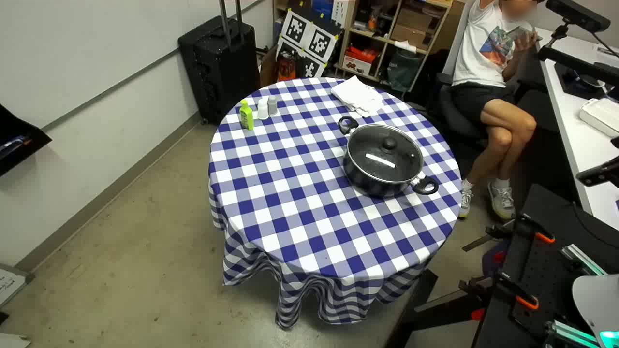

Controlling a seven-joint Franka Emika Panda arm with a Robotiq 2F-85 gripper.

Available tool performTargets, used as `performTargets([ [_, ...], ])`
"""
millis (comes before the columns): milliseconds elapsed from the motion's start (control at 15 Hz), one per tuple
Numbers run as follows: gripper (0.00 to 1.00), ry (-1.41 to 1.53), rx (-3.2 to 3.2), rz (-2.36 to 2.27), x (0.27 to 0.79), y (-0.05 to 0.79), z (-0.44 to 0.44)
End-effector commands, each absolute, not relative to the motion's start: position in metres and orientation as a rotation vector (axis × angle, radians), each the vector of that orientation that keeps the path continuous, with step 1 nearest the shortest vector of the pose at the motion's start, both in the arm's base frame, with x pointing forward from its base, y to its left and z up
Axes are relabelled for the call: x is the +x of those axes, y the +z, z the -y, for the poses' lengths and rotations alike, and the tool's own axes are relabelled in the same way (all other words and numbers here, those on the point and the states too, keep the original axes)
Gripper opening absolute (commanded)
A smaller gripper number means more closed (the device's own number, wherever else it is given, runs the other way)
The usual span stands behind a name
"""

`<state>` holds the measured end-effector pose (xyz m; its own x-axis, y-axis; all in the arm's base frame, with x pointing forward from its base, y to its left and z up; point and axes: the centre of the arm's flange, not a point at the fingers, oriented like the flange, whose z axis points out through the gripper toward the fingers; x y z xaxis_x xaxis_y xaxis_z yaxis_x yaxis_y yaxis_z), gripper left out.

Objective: Take the lid off of the pot

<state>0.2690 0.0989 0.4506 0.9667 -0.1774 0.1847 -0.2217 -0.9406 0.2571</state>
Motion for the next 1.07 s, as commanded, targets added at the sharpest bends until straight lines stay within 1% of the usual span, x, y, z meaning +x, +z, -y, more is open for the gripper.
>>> performTargets([
  [0, 1.00, 0.222, 2.837, 0.295, 0.269, 0.449, -0.098],
  [267, 1.00, 0.250, 2.841, 0.253, 0.287, 0.443, -0.085],
  [667, 1.00, 0.346, 2.847, 0.108, 0.368, 0.402, -0.041],
  [1000, 1.00, 0.376, 2.893, 0.025, 0.436, 0.336, -0.012],
])
